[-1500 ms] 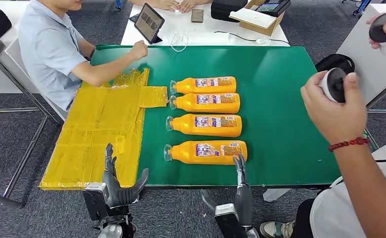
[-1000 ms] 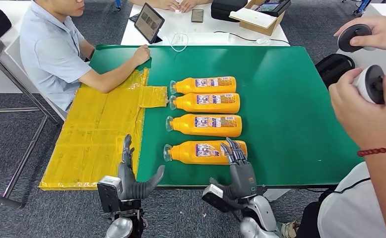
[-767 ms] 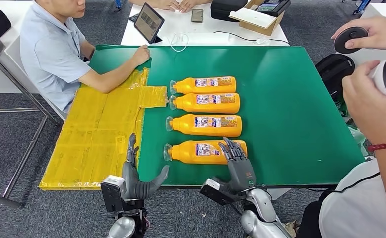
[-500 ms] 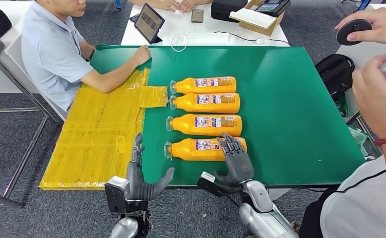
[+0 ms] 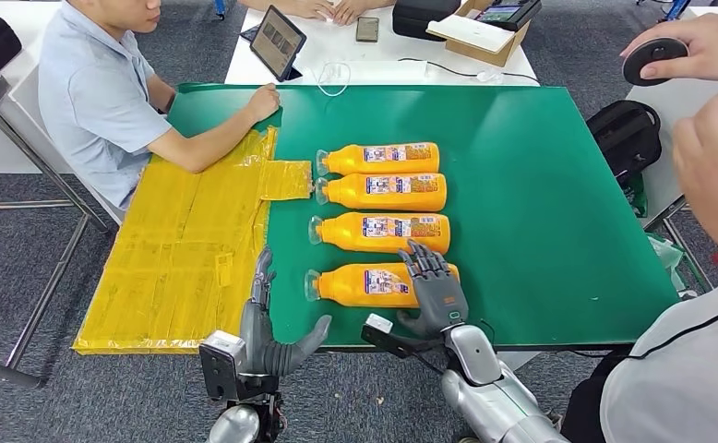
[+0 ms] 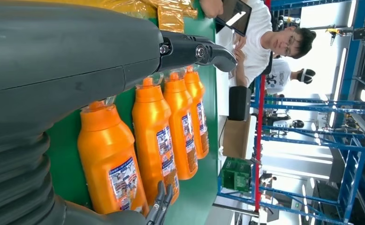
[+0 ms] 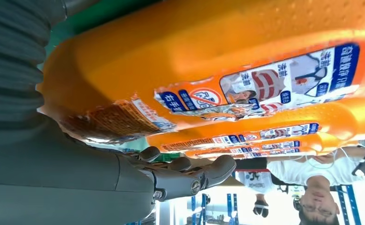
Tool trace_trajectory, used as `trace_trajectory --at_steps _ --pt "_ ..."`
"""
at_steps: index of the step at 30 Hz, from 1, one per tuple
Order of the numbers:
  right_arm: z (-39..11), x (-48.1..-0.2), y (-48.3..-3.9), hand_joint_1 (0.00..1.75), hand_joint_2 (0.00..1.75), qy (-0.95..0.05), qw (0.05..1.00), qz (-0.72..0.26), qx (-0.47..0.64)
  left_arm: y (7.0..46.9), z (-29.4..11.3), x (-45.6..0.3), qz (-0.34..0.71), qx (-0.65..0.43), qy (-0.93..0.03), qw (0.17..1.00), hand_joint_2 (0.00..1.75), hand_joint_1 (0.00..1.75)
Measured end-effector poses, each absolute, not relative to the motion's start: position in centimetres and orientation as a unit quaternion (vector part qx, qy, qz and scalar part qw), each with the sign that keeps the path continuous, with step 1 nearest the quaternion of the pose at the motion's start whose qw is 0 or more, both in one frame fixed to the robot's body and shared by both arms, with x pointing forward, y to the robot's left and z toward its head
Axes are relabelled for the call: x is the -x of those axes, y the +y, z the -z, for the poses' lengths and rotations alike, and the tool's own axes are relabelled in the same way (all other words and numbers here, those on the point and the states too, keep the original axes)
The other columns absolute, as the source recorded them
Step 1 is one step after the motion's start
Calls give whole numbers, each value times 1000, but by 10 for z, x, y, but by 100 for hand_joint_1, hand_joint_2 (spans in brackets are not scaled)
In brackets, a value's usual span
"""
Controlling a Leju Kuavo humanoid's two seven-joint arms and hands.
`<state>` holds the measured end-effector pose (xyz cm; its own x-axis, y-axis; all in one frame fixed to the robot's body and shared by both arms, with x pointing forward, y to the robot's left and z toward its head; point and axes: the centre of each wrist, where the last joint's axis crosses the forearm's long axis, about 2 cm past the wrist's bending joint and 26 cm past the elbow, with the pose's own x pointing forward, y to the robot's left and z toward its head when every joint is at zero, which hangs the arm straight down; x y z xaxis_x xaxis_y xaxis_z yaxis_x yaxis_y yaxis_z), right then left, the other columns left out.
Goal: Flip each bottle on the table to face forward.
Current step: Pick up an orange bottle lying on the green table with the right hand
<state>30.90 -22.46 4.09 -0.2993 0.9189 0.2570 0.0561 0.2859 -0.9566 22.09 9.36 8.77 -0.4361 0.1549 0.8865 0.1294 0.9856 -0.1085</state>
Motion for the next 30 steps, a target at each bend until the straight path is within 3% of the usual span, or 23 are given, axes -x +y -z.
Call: trace_trajectory --at_steps 12,13,16,17,21,26,30 --pt "-48 -324 -218 0 175 -592 512 -500 371 95 -87 -219 -4 111 -840 531 175 0" --pt "-49 -326 -219 13 175 -586 517 -502 371 95 -87 -219 -10 131 -831 541 175 0" --pt "-51 -334 -221 118 175 -568 535 -509 362 94 -89 -219 -14 172 -815 553 175 0" --pt "-51 -336 -222 139 175 -562 541 -513 358 94 -90 -219 -11 175 -816 551 175 0" --pt "-53 -345 -225 124 175 -536 559 -528 349 93 -93 -220 -9 186 -812 554 175 0" --pt "-54 -350 -228 170 175 -525 563 -533 351 94 -94 -220 -7 186 -809 557 175 0" --pt "-53 -351 -229 175 175 -518 568 -539 345 94 -95 -221 -6 185 -811 555 175 0"
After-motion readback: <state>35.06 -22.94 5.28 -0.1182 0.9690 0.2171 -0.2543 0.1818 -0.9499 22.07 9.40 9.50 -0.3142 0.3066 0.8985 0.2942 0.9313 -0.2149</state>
